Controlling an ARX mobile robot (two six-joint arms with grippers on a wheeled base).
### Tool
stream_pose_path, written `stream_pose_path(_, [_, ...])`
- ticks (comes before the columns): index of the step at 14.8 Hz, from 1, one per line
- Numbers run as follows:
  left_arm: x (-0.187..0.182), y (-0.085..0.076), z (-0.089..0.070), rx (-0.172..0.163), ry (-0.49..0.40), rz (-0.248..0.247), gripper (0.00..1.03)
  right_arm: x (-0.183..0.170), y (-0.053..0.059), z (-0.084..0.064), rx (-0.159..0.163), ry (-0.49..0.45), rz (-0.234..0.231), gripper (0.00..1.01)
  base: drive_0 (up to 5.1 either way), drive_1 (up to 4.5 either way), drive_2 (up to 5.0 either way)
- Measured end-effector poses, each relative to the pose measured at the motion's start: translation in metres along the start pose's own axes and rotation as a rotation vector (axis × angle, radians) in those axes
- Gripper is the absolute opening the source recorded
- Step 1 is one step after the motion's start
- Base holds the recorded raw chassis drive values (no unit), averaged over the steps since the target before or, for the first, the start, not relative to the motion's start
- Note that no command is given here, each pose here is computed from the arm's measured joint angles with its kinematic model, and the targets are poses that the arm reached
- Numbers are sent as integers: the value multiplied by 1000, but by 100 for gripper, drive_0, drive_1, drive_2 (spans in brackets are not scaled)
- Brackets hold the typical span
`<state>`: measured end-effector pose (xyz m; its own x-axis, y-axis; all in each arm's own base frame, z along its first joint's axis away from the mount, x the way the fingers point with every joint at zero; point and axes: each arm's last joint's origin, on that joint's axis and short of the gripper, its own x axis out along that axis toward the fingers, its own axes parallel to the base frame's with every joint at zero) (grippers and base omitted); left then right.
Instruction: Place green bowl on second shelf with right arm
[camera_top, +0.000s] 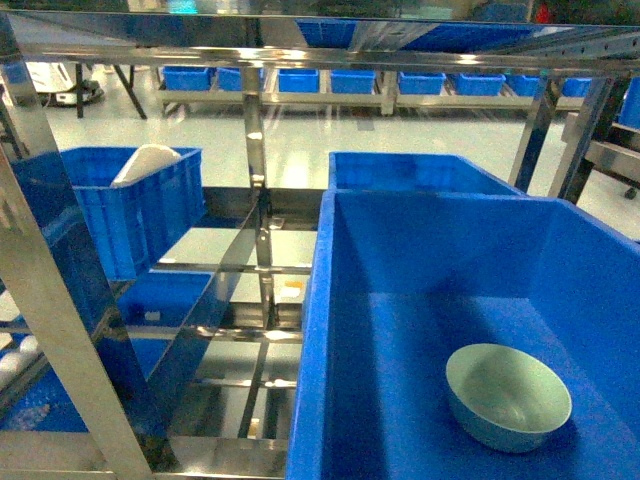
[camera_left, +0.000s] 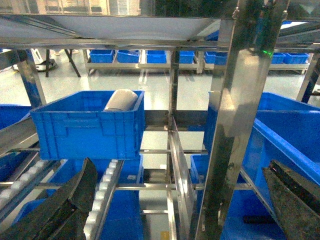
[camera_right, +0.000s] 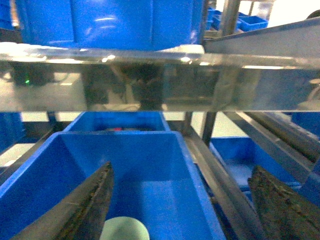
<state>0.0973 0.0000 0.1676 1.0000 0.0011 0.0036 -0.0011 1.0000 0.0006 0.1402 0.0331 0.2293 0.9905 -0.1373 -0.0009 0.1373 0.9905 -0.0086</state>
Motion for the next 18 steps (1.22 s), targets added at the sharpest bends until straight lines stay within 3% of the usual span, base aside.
stream_pose_path(1, [0,0,0,0,3,0,98,-4,-7,-12,0,0,76,69,0,0,0])
stream_pose_path(3, [0,0,0,0,0,-1,98,-8,-12,-20,0,-1,131,49,0,0,0])
stream_pose_path(7, [0,0,0,0,1,0,98,-16,-24,-38,0,-2,132,2,0,0,0])
stream_pose_path(8, [0,0,0,0,1,0,98,-17,-28,-41,3,3,151,2,0,0,0])
stream_pose_path(10, [0,0,0,0,1,1,98,-18,-37,-45,5,2,114,2,0,0,0])
stream_pose_path(11, [0,0,0,0,0,0,98,-20,-36,-48,7,0,135,2,0,0,0])
stream_pose_path(17, [0,0,0,0,1,0,98,-27,-37,-60,8,-11,138,2,0,0,0])
stream_pose_path(18, [0,0,0,0,1,0,98,-32,-37,-64,6,27,138,2,0,0,0])
